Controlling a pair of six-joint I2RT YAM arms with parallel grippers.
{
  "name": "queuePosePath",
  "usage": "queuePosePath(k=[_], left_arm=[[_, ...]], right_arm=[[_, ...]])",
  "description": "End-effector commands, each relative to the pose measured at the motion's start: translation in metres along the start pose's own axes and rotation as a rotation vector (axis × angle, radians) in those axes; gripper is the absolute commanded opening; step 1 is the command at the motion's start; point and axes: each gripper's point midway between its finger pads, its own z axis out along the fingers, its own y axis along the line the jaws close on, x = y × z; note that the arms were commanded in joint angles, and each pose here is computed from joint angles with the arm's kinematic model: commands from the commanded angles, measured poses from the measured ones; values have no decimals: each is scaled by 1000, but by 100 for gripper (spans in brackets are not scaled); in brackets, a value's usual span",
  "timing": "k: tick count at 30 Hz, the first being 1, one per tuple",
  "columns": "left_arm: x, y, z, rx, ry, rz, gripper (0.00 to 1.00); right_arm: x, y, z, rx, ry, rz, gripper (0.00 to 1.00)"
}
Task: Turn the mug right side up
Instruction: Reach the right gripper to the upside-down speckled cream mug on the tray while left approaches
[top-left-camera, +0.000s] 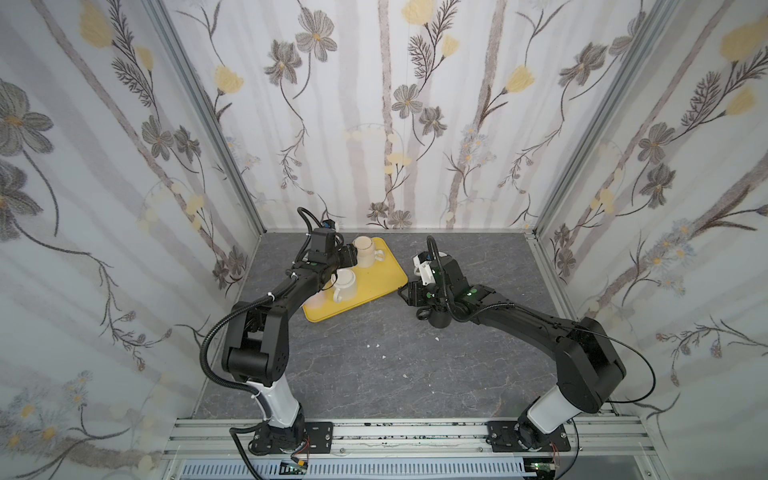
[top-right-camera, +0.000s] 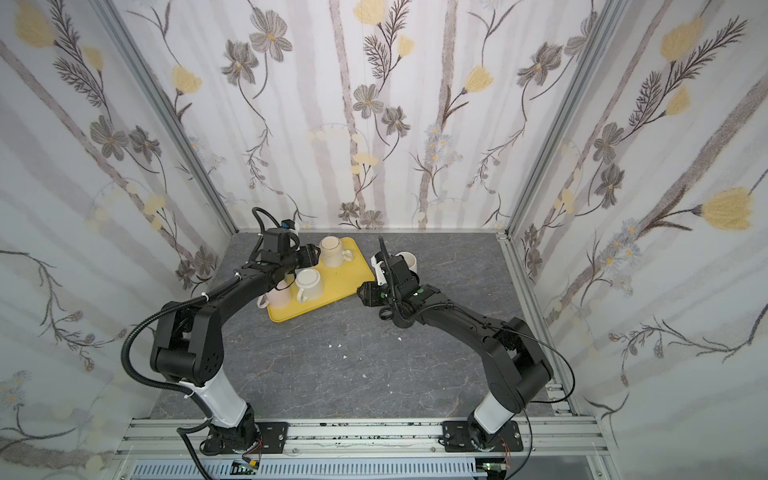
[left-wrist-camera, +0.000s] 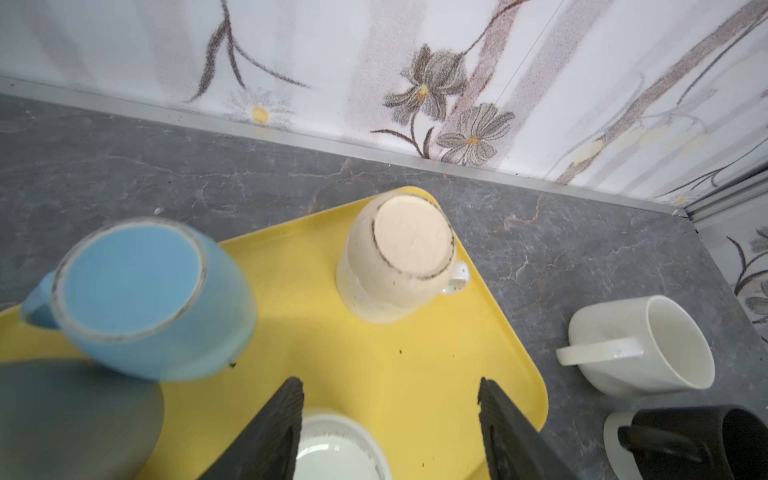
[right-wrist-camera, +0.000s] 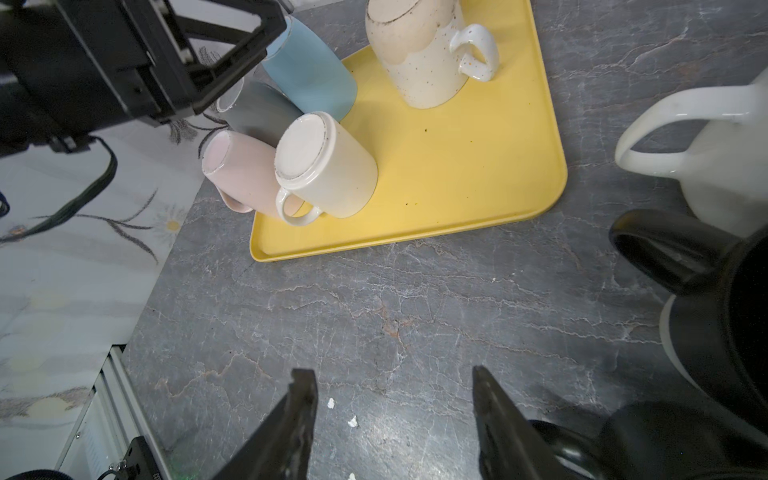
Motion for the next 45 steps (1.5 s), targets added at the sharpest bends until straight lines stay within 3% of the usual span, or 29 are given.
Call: queuePosePath(k=[1,11,18,26,36,40,45], left_arm=[[-19,0,27,-23,14,4,69],[-54,-5,125,-9,73,113,69],[-28,-16,149,78,185,145,67],[29,-42,135,140,346,230,66],[96,-91,88,220,500,454,65],[90,-104,71,259,462,446,66],[44,-114,48,261,344,417,68]], right_arm=[[-8,-1,-4,16,-26,-19,59],[-21,-20,-11,59,-35,-11,59],[-28,-23,-25,70,-51,-14,59],[-22,-29,-28,90,-47,-18,59],[-23,-18,-18,48,-20,-63,58],[-15,-21,-1,92,39,-132,58],[-9,-20,15,150,99,-249,58]])
